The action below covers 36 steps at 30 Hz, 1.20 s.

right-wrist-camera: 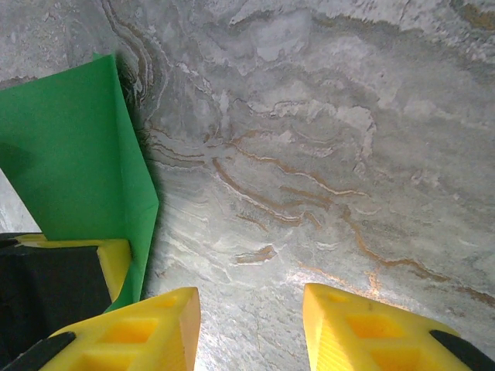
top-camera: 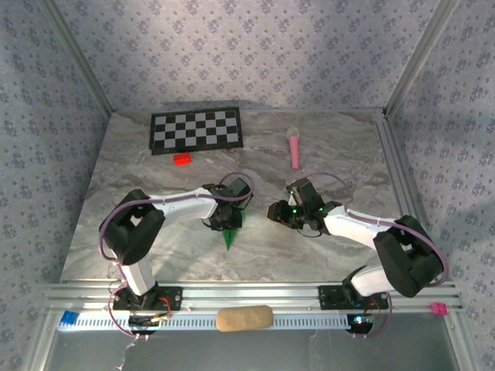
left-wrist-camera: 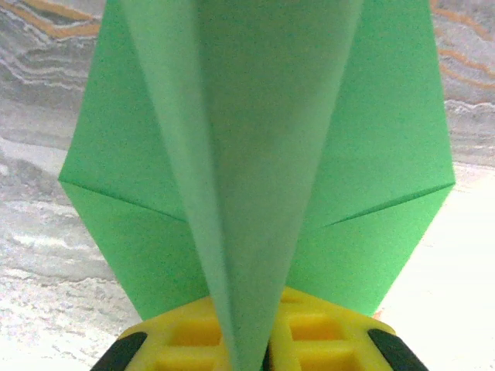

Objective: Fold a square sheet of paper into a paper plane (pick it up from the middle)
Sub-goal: Move the paper plane to the center of the table.

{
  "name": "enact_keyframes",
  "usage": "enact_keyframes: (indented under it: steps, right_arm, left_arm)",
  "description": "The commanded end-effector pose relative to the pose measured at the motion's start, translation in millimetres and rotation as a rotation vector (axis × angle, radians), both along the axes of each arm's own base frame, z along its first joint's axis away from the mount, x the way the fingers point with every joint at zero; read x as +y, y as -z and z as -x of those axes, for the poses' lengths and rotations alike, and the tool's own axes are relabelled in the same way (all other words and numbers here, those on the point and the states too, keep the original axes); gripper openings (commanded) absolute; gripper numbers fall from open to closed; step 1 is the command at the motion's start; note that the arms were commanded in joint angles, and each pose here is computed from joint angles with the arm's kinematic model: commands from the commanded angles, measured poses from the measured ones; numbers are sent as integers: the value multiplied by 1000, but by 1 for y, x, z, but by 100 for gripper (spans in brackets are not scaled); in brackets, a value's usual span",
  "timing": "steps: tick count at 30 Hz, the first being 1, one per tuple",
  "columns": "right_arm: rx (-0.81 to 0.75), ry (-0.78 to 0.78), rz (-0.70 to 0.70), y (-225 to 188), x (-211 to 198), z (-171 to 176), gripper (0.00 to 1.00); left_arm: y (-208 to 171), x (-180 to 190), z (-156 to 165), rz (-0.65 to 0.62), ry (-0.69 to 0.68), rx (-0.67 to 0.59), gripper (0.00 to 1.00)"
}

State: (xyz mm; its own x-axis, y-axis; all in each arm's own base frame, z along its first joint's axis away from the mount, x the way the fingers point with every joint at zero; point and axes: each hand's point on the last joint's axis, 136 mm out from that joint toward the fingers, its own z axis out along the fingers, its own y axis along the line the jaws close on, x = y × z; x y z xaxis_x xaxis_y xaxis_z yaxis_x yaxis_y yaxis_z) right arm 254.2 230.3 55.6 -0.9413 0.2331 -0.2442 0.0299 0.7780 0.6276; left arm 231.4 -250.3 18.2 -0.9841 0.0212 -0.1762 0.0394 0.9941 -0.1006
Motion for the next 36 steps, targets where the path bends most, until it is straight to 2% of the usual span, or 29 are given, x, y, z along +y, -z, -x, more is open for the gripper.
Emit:
enact_keyframes:
  steps: [1, 15, 22, 36]
  right_arm:
    - [6, -6, 25, 4, -5, 4, 41]
    - [-15, 31, 33, -2, -21, 3, 41]
    - [-20, 44, 32, -4, -27, 3, 41]
    - [-26, 43, 29, -7, -31, 5, 42]
  left_arm:
    - [11, 5, 5, -59, 17, 19, 16]
    - [26, -10, -3, -81, -14, 8, 34]
    - [26, -10, -10, -106, -75, -17, 35]
    - [11, -20, -18, -121, -79, -70, 39]
